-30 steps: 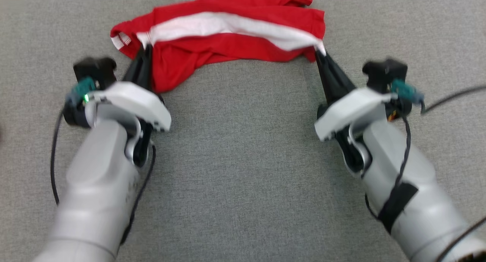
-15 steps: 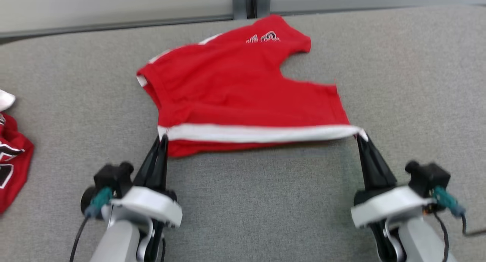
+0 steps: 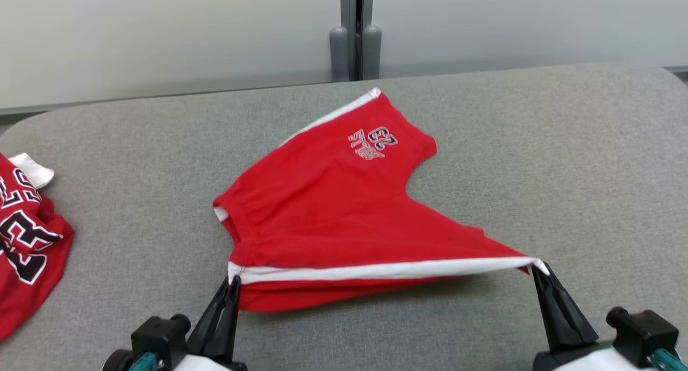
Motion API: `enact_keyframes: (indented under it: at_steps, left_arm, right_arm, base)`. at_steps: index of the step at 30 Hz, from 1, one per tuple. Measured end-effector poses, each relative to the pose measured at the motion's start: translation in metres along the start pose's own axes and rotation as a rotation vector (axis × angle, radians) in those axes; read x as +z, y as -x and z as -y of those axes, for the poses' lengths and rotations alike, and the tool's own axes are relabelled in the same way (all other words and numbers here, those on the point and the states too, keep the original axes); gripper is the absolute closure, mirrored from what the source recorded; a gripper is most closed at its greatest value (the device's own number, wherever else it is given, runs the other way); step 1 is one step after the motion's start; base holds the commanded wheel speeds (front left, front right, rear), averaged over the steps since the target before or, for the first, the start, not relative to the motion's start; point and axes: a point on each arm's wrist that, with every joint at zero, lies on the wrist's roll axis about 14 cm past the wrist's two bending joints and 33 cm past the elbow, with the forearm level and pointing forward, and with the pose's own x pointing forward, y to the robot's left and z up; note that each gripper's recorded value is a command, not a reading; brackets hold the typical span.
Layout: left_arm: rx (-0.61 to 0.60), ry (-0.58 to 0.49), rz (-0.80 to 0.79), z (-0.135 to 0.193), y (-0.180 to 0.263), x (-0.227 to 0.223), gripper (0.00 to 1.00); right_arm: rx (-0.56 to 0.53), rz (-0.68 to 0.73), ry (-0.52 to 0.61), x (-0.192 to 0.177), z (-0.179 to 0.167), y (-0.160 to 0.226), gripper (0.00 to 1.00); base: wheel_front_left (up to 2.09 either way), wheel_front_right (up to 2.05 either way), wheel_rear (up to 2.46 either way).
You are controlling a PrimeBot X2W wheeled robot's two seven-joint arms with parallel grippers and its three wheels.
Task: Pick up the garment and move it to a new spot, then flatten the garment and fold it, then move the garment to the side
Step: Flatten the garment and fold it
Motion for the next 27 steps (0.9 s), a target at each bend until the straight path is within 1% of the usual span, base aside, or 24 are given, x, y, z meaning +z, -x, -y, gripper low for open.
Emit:
enact_keyframes:
  at_steps: [2, 6, 10, 16, 22, 27]
  left_arm:
    - [-0.001, -0.001, 0.001, 0.005, 0.013, 0.009, 1.00]
    - [-0.011, -0.002, 0.035, 0.012, 0.022, 0.026, 1.00]
    - [-0.015, -0.006, 0.046, 0.015, 0.026, 0.033, 1.00]
    - [-0.014, -0.008, 0.041, 0.015, 0.028, 0.034, 1.00]
    - [-0.002, 0.013, 0.040, 0.010, 0.016, 0.034, 1.00]
    - [0.002, 0.025, 0.055, 0.001, -0.013, 0.038, 1.00]
  right_arm:
    - [-0.013, -0.006, 0.008, 0.006, 0.000, 0.015, 1.00]
    - [-0.027, 0.002, 0.013, 0.016, 0.000, 0.028, 1.00]
    - [-0.034, 0.010, 0.010, 0.022, -0.001, 0.034, 1.00]
    - [-0.038, 0.003, 0.009, 0.022, 0.000, 0.034, 1.00]
    - [-0.035, -0.017, 0.017, 0.018, 0.008, 0.014, 1.00]
    - [-0.005, 0.009, 0.044, 0.027, 0.017, -0.030, 1.00]
  base:
    - [0.00, 0.00, 0.00]
    - [0.00, 0.00, 0.00]
    - [0.00, 0.00, 0.00]
    - [0.00, 0.00, 0.00]
    - [0.00, 0.00, 0.00]
    - [0.00, 0.00, 0.00]
